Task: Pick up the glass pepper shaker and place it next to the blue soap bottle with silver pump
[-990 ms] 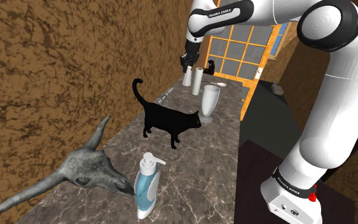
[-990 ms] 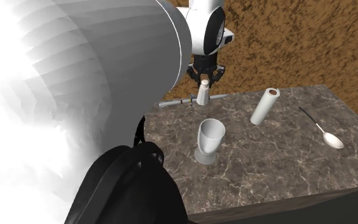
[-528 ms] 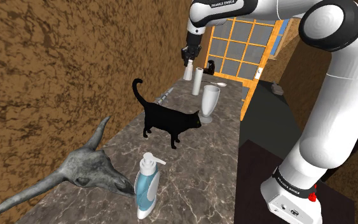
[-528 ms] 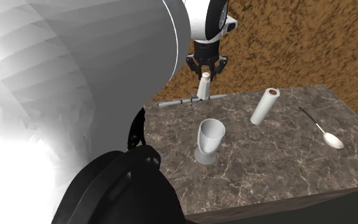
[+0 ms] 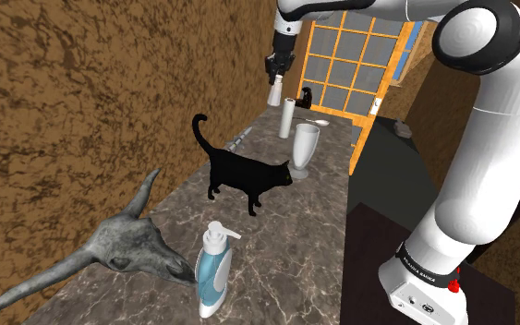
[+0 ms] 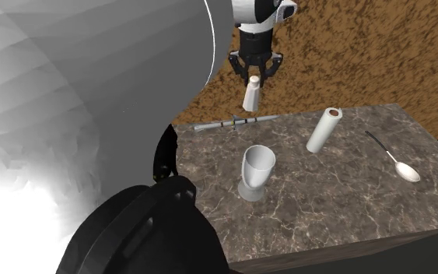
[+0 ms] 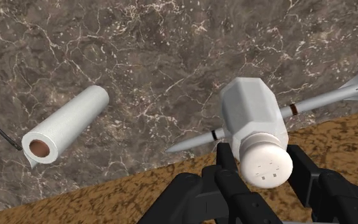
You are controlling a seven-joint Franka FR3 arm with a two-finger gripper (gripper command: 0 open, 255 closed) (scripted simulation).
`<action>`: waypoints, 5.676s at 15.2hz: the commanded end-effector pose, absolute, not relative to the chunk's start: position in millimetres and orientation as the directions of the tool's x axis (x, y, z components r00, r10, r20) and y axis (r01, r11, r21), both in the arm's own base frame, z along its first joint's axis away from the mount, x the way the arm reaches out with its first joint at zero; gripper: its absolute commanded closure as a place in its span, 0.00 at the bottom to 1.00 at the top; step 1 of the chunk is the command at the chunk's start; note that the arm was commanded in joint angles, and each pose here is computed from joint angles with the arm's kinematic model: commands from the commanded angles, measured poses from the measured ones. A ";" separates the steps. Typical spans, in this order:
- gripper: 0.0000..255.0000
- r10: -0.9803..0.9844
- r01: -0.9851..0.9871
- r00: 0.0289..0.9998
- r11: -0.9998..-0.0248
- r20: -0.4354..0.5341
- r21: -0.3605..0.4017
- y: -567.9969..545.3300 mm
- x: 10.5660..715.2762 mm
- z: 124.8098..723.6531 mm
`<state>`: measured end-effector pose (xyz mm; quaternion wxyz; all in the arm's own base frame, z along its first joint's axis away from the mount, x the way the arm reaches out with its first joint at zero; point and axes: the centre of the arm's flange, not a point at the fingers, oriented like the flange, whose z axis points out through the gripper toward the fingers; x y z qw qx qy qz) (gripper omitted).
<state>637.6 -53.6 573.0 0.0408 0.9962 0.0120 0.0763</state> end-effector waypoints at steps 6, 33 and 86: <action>1.00 0.030 0.018 0.988 -0.996 0.151 0.083 -52.8 638.3 608.3; 1.00 0.030 0.018 0.988 -0.996 0.151 0.083 173.8 363.1 608.3; 1.00 0.030 0.018 0.988 -0.996 0.151 0.083 304.4 204.4 412.9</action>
